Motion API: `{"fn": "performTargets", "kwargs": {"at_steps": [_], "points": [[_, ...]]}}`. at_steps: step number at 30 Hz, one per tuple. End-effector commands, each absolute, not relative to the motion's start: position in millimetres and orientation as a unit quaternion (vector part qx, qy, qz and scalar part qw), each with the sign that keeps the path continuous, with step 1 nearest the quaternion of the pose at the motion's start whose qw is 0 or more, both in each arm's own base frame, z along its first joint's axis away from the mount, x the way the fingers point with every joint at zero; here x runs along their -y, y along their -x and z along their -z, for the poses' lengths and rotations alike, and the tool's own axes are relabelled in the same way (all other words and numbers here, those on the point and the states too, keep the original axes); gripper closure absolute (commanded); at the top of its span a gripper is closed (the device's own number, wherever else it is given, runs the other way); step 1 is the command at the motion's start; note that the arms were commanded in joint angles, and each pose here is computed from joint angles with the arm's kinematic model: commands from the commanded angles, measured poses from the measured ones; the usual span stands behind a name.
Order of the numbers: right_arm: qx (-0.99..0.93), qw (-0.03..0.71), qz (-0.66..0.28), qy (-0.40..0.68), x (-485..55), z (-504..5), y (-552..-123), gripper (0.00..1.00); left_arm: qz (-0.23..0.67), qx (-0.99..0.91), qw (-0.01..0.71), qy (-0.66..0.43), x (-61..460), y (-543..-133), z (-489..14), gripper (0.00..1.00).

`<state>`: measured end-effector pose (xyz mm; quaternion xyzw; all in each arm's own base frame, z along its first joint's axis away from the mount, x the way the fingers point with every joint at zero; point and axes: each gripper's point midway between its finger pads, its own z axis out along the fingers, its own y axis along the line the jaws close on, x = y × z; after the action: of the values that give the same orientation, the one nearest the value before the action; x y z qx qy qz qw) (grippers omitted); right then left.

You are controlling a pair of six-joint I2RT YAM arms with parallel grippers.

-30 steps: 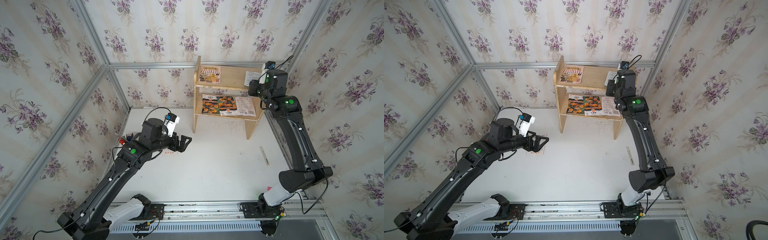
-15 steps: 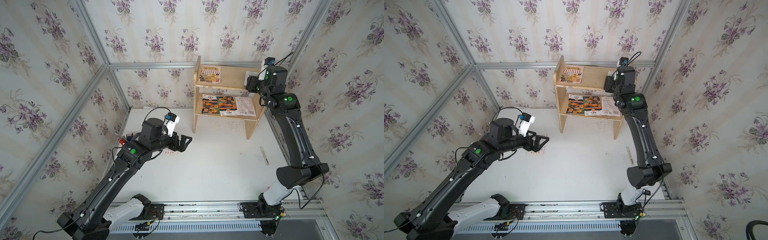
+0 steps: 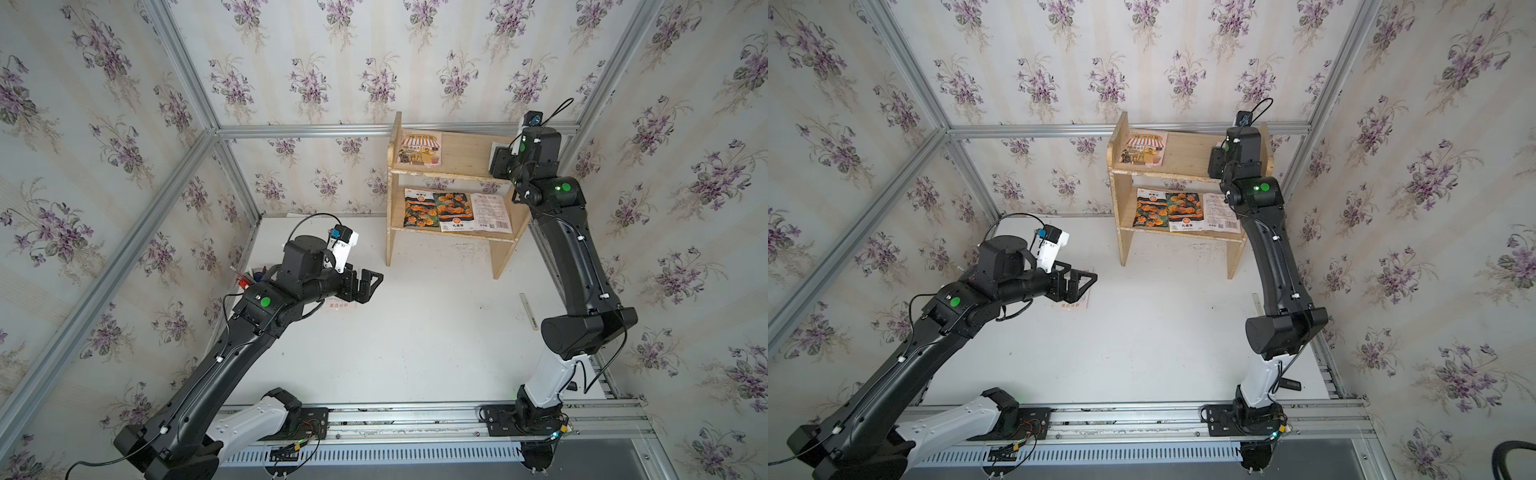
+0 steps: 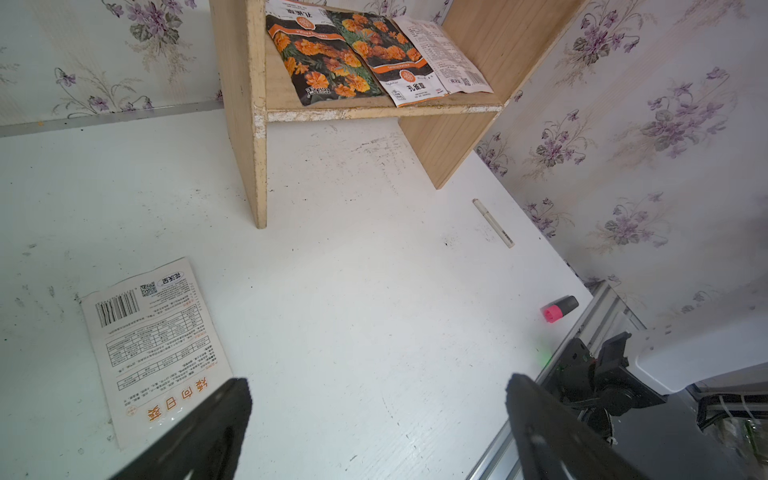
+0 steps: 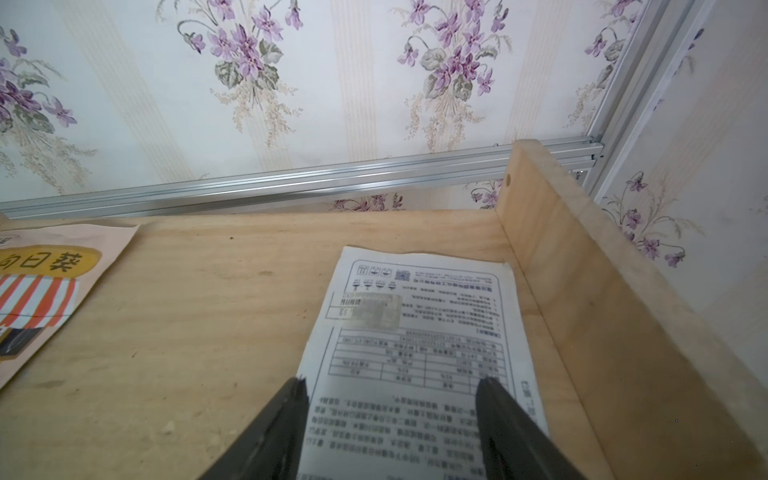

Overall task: Take the seed bag off the shelf
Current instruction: Pick up the seed packet from the shelf.

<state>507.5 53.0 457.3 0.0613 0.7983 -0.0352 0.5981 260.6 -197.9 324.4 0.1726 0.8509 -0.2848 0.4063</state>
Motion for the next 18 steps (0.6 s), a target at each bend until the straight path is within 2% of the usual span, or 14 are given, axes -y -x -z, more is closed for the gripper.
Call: {"fn": "performTargets", "kwargs": {"at_steps": [1,18], "points": [[-0.808,0.584,0.039,-0.066,-47,-449,-506,0.32,0.284,-0.848,0.409,-0.179,198,-260,-325,0.0],[-0.836,0.547,-0.038,0.0,-74,-436,-474,0.41,0.294,-0.839,0.416,-0.192,199,-253,-329,0.0]]}}
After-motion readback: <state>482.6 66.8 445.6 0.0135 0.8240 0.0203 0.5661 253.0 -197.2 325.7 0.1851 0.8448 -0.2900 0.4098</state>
